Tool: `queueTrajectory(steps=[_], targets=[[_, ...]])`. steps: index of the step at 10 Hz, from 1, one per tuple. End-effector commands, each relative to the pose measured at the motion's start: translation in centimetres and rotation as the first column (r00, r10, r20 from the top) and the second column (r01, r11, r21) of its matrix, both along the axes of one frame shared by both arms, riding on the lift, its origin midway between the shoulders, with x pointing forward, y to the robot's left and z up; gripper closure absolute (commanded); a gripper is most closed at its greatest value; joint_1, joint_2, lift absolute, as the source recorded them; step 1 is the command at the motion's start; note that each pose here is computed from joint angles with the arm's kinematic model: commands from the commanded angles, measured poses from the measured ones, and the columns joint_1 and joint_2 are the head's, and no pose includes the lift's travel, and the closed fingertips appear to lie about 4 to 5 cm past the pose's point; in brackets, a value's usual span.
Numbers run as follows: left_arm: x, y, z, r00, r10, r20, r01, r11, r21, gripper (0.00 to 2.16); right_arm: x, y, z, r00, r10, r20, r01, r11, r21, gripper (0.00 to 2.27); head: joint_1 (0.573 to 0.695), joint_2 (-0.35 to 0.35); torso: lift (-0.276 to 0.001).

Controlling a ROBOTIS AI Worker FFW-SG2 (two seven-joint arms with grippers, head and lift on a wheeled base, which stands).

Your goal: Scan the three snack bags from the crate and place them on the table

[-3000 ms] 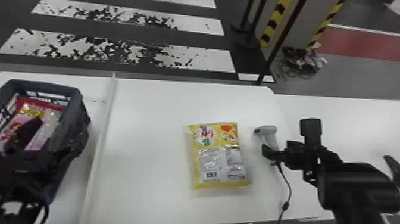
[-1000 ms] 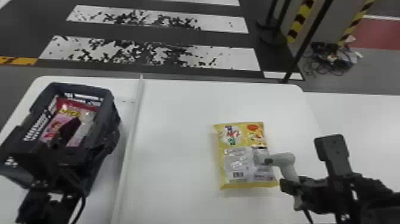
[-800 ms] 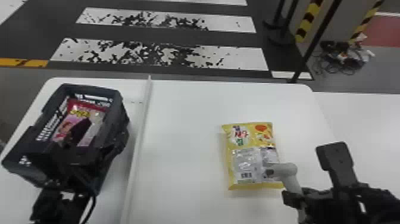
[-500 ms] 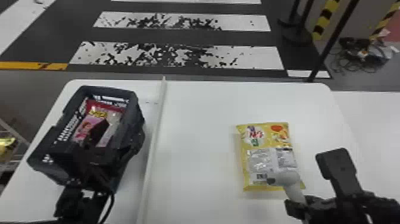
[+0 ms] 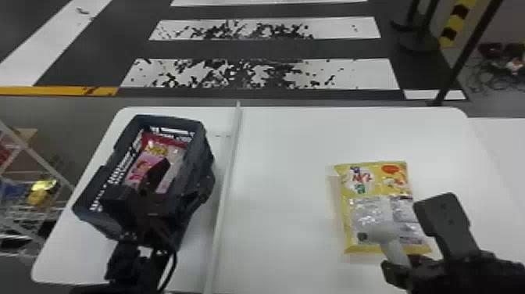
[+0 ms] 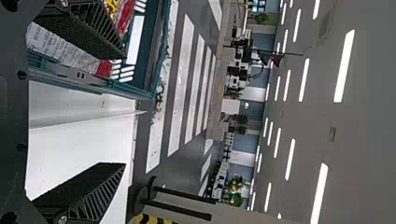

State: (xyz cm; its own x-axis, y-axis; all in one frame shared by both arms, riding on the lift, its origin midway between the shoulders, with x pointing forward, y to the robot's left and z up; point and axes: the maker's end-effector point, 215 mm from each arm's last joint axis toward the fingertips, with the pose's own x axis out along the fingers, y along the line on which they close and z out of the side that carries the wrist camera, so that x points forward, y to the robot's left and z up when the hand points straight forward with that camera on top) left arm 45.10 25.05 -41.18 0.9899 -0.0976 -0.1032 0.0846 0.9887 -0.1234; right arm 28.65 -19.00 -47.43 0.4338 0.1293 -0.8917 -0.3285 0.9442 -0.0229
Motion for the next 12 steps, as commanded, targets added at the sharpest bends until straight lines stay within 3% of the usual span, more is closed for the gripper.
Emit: queueTrajectory(steps=[1, 6, 9, 12], targets=[[0.0, 0.0, 0.0, 1.000, 0.000, 0.000, 0.000, 1.000, 0.000, 0.05, 0.2, 0.0, -0.4, 1.000, 0.001, -0.007, -0.001, 1.000, -0.009, 2.26, 0.695, 0.094, -0.062], [-0.1, 0.0, -0.1, 1.000, 0.001, -0.002, -0.001, 1.000, -0.003, 0.05, 0.7, -0.3, -0.6, 1.000, -0.004, -0.007, 0.003, 1.000, -0.016, 2.26, 0.695, 0.094, -0.062], [-0.1, -0.1, 0.0, 1.000, -0.001, 0.000, 0.001, 1.000, -0.002, 0.05, 3.3, -5.1, 1.6, 0.992, -0.111, 0.054, 0.112, 0.994, -0.015, 2.26, 0.695, 0.067, -0.062], [-0.1, -0.2, 0.3, 1.000, -0.005, 0.003, 0.005, 1.000, 0.002, 0.05, 7.6, -11.0, 1.9, 0.966, -0.214, 0.146, 0.217, 0.976, -0.012, 2.26, 0.695, -0.029, -0.062]])
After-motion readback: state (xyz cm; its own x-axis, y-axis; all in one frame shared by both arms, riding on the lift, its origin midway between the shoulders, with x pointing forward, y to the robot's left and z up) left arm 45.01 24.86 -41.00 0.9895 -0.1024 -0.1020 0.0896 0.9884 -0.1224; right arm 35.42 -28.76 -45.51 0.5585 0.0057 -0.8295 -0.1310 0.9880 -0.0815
